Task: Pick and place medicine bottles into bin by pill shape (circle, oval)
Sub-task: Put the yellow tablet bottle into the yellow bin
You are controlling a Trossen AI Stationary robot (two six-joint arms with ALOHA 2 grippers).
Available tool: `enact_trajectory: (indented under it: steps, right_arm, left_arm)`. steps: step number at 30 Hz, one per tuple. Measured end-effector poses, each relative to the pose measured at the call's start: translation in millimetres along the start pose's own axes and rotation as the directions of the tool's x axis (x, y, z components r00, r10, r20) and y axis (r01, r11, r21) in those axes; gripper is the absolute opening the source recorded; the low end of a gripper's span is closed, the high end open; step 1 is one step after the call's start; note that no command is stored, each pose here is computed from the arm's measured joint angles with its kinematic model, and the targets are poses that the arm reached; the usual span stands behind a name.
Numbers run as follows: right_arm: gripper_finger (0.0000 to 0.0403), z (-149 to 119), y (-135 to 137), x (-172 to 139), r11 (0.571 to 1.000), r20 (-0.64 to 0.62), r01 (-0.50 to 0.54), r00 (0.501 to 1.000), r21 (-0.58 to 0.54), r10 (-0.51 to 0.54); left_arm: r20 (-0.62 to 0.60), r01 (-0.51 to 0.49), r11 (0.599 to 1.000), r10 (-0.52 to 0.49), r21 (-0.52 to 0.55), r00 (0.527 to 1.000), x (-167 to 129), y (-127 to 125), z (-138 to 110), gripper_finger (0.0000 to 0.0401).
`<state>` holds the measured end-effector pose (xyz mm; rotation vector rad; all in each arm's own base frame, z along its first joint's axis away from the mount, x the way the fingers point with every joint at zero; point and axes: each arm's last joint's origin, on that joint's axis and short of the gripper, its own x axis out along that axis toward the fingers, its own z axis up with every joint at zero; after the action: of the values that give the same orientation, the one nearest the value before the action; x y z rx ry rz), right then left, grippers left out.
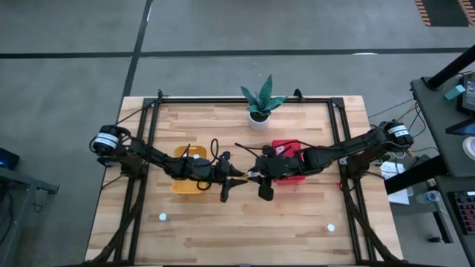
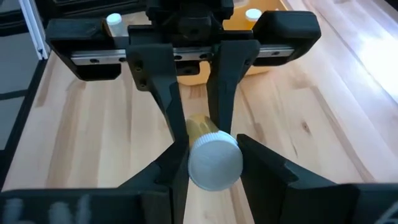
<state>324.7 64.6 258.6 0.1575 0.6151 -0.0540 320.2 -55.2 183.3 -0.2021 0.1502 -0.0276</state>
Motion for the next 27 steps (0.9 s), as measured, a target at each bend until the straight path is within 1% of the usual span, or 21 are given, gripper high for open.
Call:
enact_trajectory:
  steps: [5, 8, 13, 17, 19, 23, 27]
  right_arm:
    - [0.012, 6, 0, -13, 1.0, 0.037, -0.01, 0.999, -0.011, 0.01]
    - [0.0132, 11, 1, -24, 1.0, 0.066, -0.018, 0.998, -0.016, 0.019]
    - [0.0156, 18, 10, -49, 0.997, 0.138, -0.062, 0.988, -0.036, 0.067]
    - [0.0161, 15, 21, -65, 0.994, 0.166, -0.08, 0.982, -0.069, 0.091]
    - [0.0158, 12, 26, -72, 0.994, 0.185, -0.055, 0.98, -0.09, 0.071]
    - [0.0149, -4, 35, -77, 0.992, 0.193, -0.006, 0.981, -0.124, 0.03]
    - [0.0141, -17, 44, -76, 0.989, 0.237, -0.008, 0.97, -0.149, 0.044]
  left_arm:
    - [0.043, 0.007, 1.0, -0.007, 0.012, 0.999, 0, -1, 5, 0.0067]
    - [0.064, 0.013, 0.999, -0.015, 0.041, 0.998, -1, -3, 6, 0.0067]
    - [0.082, 0.023, 0.997, -0.029, 0.076, 0.996, -2, -5, 7, 0.0075]
    - [0.108, 0.031, 0.997, -0.039, 0.074, 0.993, -4, -5, 7, 0.0074]
    - [0.144, 0.058, 0.994, -0.071, 0.094, 0.987, -6, -7, 9, 0.0074]
    - [0.222, 0.139, 0.979, -0.17, 0.148, 0.96, -10, -15, 15, 0.0074]
    - [0.261, 0.19, 0.962, -0.238, 0.197, 0.936, -13, -21, 19, 0.0074]
